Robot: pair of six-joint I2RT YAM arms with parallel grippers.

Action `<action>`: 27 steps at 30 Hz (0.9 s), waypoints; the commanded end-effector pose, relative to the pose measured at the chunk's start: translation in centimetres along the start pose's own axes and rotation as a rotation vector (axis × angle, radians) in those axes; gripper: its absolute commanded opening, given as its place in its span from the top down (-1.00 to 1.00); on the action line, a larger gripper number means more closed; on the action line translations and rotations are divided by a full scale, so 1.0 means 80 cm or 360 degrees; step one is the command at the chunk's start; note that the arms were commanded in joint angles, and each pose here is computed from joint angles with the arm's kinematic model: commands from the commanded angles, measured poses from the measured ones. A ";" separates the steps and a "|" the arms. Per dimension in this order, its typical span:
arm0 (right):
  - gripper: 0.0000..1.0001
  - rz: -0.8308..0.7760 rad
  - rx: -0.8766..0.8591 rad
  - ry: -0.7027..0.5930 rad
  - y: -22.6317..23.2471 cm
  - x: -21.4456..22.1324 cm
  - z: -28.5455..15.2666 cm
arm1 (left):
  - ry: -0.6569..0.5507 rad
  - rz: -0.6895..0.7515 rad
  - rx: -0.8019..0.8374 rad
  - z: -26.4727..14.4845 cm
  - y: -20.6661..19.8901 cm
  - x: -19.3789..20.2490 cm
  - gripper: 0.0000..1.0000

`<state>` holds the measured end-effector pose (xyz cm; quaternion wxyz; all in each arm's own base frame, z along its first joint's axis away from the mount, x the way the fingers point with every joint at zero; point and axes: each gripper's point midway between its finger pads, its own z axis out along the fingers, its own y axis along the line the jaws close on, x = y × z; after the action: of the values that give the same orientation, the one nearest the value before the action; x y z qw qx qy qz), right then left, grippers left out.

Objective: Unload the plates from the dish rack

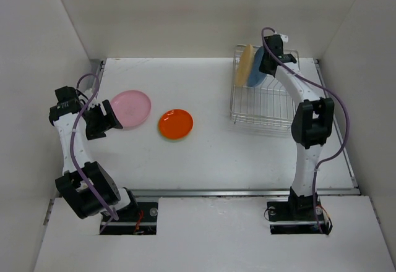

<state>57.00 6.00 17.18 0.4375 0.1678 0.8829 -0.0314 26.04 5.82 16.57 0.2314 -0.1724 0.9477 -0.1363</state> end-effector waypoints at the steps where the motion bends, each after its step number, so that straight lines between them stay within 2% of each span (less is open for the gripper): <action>1: 0.72 0.0075 -0.0123 -0.0152 0.015 -0.054 -0.030 | 0.0023 0.0014 0.0025 0.000 -0.002 0.004 -0.40; 4: 1.00 0.0048 -0.0148 -0.0178 0.014 -0.069 -0.051 | 0.0036 0.0009 0.0025 -0.001 -0.002 0.006 -0.40; 9: 1.00 0.0053 -0.0005 -0.0400 -0.010 -0.119 -0.115 | -0.0031 0.0052 0.0022 -0.013 -0.007 0.004 -0.40; 13: 1.00 0.0059 0.0178 -0.0617 -0.045 -0.169 -0.193 | -0.0063 0.0080 0.0035 -0.022 -0.012 -0.001 -0.43; 17: 1.00 0.0002 0.0440 -0.0734 -0.083 -0.195 -0.263 | -0.0051 0.0094 0.0050 -0.022 -0.013 0.002 -0.43; 20: 1.00 -0.0049 0.0576 -0.0799 -0.090 -0.194 -0.308 | -0.0028 0.0183 0.0131 -0.033 -0.029 0.005 -0.43; 22: 1.00 -0.0105 0.0438 -0.0828 -0.064 -0.182 -0.341 | -0.0041 0.0328 0.0232 -0.044 -0.046 0.002 -0.45; 23: 1.00 -0.0222 0.0251 -0.0750 -0.032 -0.155 -0.328 | -0.0003 0.0383 0.0269 -0.048 -0.057 0.009 -0.48; 25: 1.00 -0.0309 -0.0115 -0.0723 0.020 -0.129 -0.342 | -0.0034 0.0480 0.0366 -0.060 -0.078 0.008 -0.50; 26: 1.00 -0.0420 -0.0481 -0.0643 0.079 -0.093 -0.351 | -0.0032 0.0547 0.0411 -0.062 -0.088 0.009 -0.54; 27: 1.00 -0.0511 -0.0636 -0.0540 0.105 -0.050 -0.340 | -0.0025 0.0577 0.0444 -0.065 -0.095 0.014 -0.57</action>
<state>41.47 9.49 43.30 0.6343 0.0831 0.7651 -0.0742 25.57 2.13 20.34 0.2527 -0.0440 0.9489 -0.1836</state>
